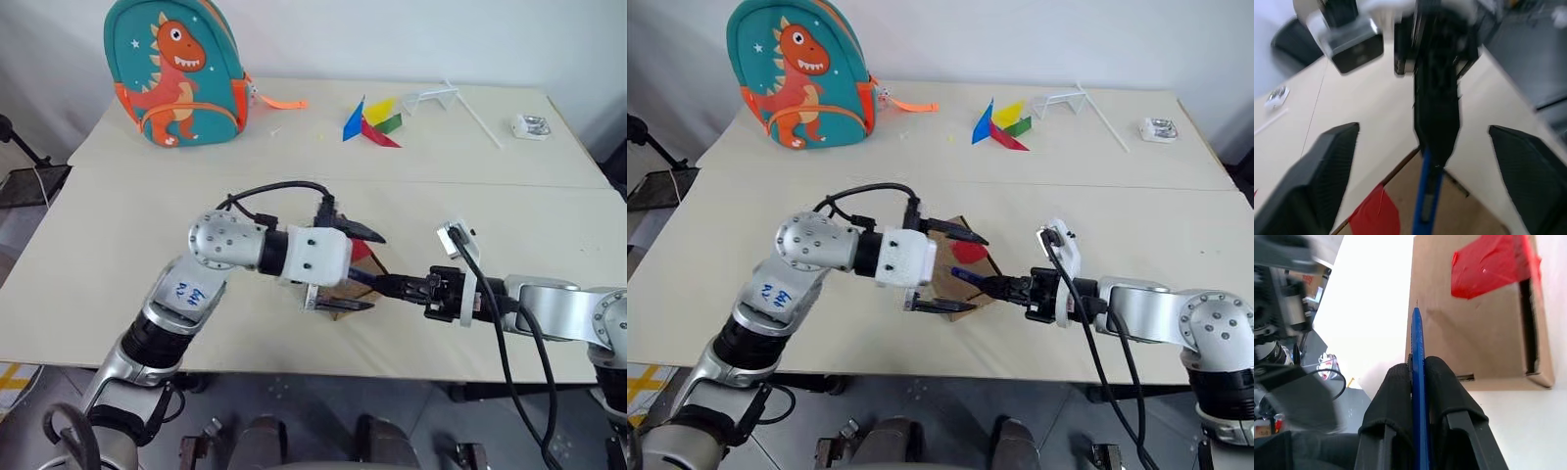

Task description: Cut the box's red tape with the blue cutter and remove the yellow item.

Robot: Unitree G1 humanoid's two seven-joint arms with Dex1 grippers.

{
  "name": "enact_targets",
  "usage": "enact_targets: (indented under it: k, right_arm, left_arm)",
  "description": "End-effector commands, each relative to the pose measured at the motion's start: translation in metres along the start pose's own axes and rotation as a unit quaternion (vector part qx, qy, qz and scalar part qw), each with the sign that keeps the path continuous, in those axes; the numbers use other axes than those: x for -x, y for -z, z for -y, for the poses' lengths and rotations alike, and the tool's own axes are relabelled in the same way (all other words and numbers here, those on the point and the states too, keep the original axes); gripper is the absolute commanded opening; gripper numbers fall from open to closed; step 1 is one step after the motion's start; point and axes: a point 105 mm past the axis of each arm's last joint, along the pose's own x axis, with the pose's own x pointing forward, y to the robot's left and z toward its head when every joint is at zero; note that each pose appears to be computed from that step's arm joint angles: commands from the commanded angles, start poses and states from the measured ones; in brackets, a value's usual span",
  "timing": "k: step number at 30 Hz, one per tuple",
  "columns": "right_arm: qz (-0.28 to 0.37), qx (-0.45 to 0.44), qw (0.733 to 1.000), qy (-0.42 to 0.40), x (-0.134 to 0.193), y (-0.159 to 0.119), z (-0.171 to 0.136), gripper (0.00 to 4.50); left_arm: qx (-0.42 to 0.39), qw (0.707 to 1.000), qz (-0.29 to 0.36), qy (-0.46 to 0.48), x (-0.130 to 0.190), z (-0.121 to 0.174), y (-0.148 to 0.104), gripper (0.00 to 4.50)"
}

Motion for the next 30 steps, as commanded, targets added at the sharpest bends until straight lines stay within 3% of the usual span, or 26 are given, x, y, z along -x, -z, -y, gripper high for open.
enact_targets:
  k: [1,8,13,17,21,29,30]
  right_arm:
    - [0.032,0.037,0.999,-0.021,0.017,-0.019,-0.014,0.14]
    - [0.045,0.088,0.995,-0.019,0.043,-0.027,-0.026,0.14]
    - [0.040,0.110,0.993,0.031,0.061,-0.027,-0.023,0.14]
    - [0.040,0.113,0.988,0.098,0.078,-0.021,-0.013,0.14]
    - [0.048,0.129,0.985,0.108,0.077,-0.017,-0.018,0.14]
    - [0.051,0.178,0.973,0.137,0.077,-0.023,-0.028,0.14]
    - [0.049,0.186,0.971,0.139,0.077,-0.024,-0.030,0.14]
  left_arm:
    - [0.051,0.998,0.036,0.009,0.030,0.007,-0.010,4.50]
    - [0.213,0.977,0.004,-0.010,0.080,0.021,0.015,4.50]
    - [0.240,0.970,-0.005,-0.049,0.092,0.013,0.030,4.50]
    - [0.280,0.947,-0.002,-0.156,0.097,-0.014,0.058,3.63]
    - [0.280,0.946,-0.044,-0.154,0.079,-0.013,0.081,2.42]
    - [0.272,0.950,-0.044,-0.150,0.054,-0.026,0.081,0.00]
    - [0.271,0.950,-0.039,-0.148,0.053,-0.027,0.078,0.00]
